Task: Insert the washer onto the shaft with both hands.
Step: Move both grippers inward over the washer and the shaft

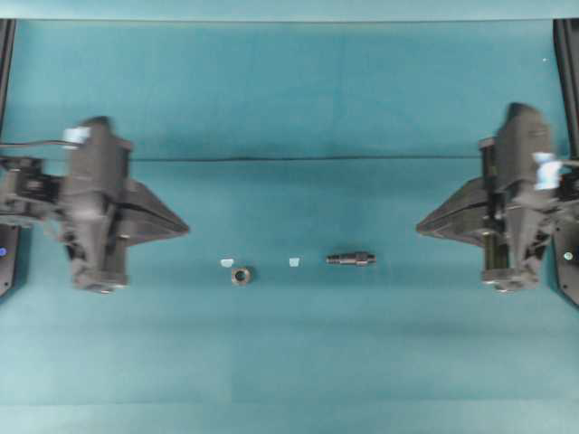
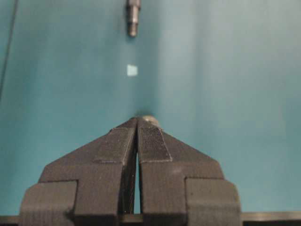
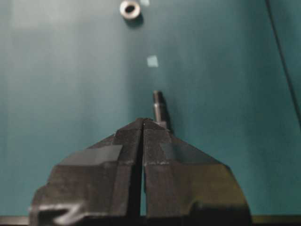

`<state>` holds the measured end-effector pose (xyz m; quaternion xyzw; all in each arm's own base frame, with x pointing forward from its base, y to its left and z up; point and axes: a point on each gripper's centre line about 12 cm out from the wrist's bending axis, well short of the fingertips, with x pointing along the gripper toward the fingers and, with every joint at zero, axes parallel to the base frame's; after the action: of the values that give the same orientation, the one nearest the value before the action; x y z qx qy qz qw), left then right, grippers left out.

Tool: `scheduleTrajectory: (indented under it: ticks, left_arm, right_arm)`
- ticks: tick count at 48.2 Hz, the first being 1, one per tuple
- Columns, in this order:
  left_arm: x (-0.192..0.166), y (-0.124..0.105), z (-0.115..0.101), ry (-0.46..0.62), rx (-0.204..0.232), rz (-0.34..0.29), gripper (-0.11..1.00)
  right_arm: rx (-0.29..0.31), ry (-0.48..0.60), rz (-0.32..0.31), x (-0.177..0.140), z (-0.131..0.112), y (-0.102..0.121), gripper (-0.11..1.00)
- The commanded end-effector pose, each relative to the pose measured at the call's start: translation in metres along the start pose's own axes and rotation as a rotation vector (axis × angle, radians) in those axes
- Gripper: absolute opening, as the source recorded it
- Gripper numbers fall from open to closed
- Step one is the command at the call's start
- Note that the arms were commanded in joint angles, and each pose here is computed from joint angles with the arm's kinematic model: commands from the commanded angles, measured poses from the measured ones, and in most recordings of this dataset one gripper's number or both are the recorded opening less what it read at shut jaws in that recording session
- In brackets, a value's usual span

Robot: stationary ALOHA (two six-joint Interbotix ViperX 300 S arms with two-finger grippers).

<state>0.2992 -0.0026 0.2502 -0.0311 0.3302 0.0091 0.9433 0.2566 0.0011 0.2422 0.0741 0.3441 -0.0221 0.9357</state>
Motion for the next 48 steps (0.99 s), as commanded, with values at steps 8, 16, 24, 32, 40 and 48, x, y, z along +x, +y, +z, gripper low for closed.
scheduleTrajectory:
  ticks: [8, 16, 24, 32, 40, 48]
  left_arm:
    - [0.027, -0.002, 0.012, 0.089, 0.014, 0.006, 0.02]
    - [0.048, -0.002, 0.010, 0.171, 0.018, 0.012, 0.02]
    - [0.067, -0.001, 0.009, 0.274, 0.030, 0.020, 0.02]
    - [0.076, -0.002, 0.010, 0.294, 0.078, 0.014, 0.02]
    - [0.078, -0.002, 0.008, 0.302, 0.107, 0.010, 0.02]
    - [0.079, -0.002, 0.007, 0.293, 0.104, 0.008, 0.02]
  right_arm:
    - [-0.013, 0.082, -0.030, 0.021, 0.015, -0.003, -0.10]
    - [-0.041, 0.175, -0.060, 0.038, 0.020, -0.006, -0.10]
    - [-0.073, 0.255, -0.087, 0.058, 0.022, -0.008, -0.10]
    - [-0.090, 0.292, -0.097, 0.071, 0.024, -0.009, -0.10]
    - [-0.109, 0.308, -0.099, 0.078, 0.020, -0.010, -0.10]
    - [-0.115, 0.322, -0.100, 0.081, 0.017, -0.011, -0.09]
